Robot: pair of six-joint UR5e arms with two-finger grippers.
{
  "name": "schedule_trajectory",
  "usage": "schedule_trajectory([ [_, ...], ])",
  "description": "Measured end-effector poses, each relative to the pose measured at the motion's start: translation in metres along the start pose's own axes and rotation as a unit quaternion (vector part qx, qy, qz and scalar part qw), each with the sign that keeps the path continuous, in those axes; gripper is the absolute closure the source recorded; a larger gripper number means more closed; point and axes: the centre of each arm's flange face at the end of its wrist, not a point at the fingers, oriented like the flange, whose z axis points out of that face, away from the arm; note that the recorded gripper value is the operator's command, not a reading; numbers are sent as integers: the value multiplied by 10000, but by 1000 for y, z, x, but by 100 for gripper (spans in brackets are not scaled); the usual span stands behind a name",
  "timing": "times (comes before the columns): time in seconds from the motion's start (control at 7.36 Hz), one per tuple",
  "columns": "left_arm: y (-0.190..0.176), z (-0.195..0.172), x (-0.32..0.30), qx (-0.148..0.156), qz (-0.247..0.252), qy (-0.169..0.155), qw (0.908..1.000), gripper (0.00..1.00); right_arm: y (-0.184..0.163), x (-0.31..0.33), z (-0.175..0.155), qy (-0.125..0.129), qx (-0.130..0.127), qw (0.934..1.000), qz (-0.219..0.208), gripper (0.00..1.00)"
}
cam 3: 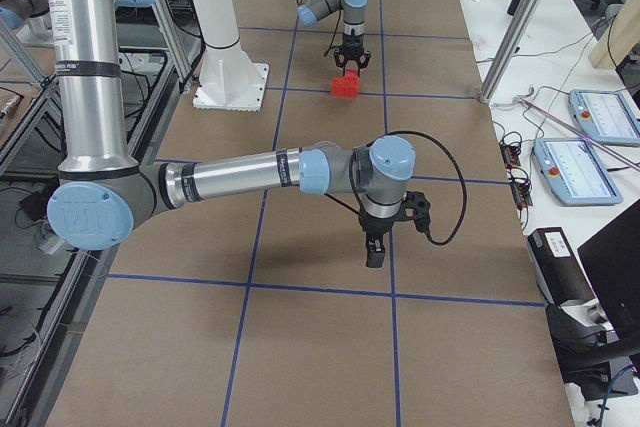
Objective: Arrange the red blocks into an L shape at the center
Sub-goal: 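Hold the red cube against the row end with the left gripper, then open the left gripper to release the red cube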
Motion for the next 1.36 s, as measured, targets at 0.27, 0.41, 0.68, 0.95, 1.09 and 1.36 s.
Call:
schedule_trajectory([
  [0.27, 0, 2, 0, 22, 15, -7, 10000, 62, 0, 0, 0, 0, 1, 10000, 7, 0],
  [0.41, 0, 3, 0, 27, 15, -12, 10000, 44, 0, 0, 0, 0, 1, 10000, 8, 0],
  [0.68, 0, 4, 0, 35, -284, -13, 9996, 14, 0, 0, 0, 5, 5, 10000, 6, 0],
  [0.95, -1, 5, 1, 38, -543, -3, 9985, 2, -1, 0, 0, 7, 4, 10000, 2, 0],
  [1.09, -1, 5, 2, 38, -569, 3, 9984, 2, -1, -1, 0, 7, 4, 10000, 1, 0],
  [1.36, -3, 4, 3, 60, -549, -1, 9985, 2, -1, -1, 0, 6, 4, 10000, 1, 0],
])
